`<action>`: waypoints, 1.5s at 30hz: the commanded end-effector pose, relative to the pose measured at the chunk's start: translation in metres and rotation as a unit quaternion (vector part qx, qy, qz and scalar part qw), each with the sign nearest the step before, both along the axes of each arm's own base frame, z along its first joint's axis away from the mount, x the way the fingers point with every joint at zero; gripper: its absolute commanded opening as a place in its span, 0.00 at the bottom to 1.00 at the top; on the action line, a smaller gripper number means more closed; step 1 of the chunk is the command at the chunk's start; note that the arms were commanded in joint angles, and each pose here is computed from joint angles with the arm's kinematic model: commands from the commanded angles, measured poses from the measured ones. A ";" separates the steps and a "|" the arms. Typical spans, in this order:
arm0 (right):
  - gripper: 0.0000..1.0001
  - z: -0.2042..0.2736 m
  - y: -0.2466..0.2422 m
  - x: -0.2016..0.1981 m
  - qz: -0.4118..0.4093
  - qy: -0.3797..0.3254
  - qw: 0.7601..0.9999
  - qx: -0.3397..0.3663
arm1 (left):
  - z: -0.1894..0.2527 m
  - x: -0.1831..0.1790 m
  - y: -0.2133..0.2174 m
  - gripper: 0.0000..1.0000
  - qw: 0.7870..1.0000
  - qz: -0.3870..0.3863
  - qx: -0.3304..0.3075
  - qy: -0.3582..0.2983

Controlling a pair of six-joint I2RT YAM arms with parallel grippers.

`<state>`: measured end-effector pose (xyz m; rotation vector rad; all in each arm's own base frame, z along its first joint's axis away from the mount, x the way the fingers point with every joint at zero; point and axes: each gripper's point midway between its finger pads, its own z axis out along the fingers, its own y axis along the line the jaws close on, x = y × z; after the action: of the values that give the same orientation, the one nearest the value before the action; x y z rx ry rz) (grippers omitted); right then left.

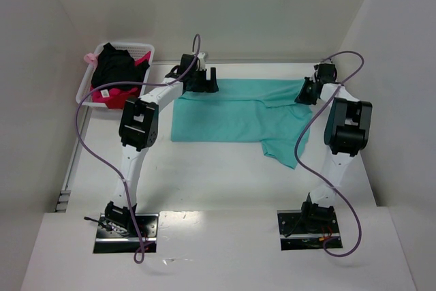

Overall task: Fold and stack the t-shirts
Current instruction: Fold the flattened tshirt in 1/3 of the way

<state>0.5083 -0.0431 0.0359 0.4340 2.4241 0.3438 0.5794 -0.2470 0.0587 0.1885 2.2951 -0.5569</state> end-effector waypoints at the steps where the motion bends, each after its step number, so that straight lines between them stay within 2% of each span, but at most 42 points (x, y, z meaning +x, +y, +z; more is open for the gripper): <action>1: 0.13 0.051 0.002 -0.007 -0.010 -0.030 0.999 -0.010 | 0.037 0.004 -0.001 0.98 0.999 -0.008 -0.015 -0.034; 12: 0.15 0.021 0.023 -0.044 -0.018 0.026 0.998 0.049 | 0.033 0.008 0.001 0.98 0.999 -0.008 -0.018 -0.032; 25: 0.15 0.035 0.030 -0.067 -0.021 0.033 0.997 0.061 | 0.038 0.022 0.009 0.98 0.999 0.004 -0.025 -0.043; 31: 0.16 0.049 0.027 -0.061 -0.028 0.015 0.998 0.056 | 0.037 0.023 0.007 0.98 0.999 0.000 -0.027 -0.042; 35: 0.16 0.059 0.036 -0.059 -0.019 0.006 0.997 0.079 | 0.028 0.023 0.007 0.98 0.999 0.000 -0.025 -0.033; 45: 0.16 0.032 0.050 -0.094 -0.012 0.051 0.993 0.109 | 0.030 0.028 0.012 0.98 0.999 0.005 -0.026 -0.037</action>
<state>0.4208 -0.0022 0.0515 0.6087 2.5117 0.5514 0.5979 -0.2342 0.0842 0.1641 2.2375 -0.5766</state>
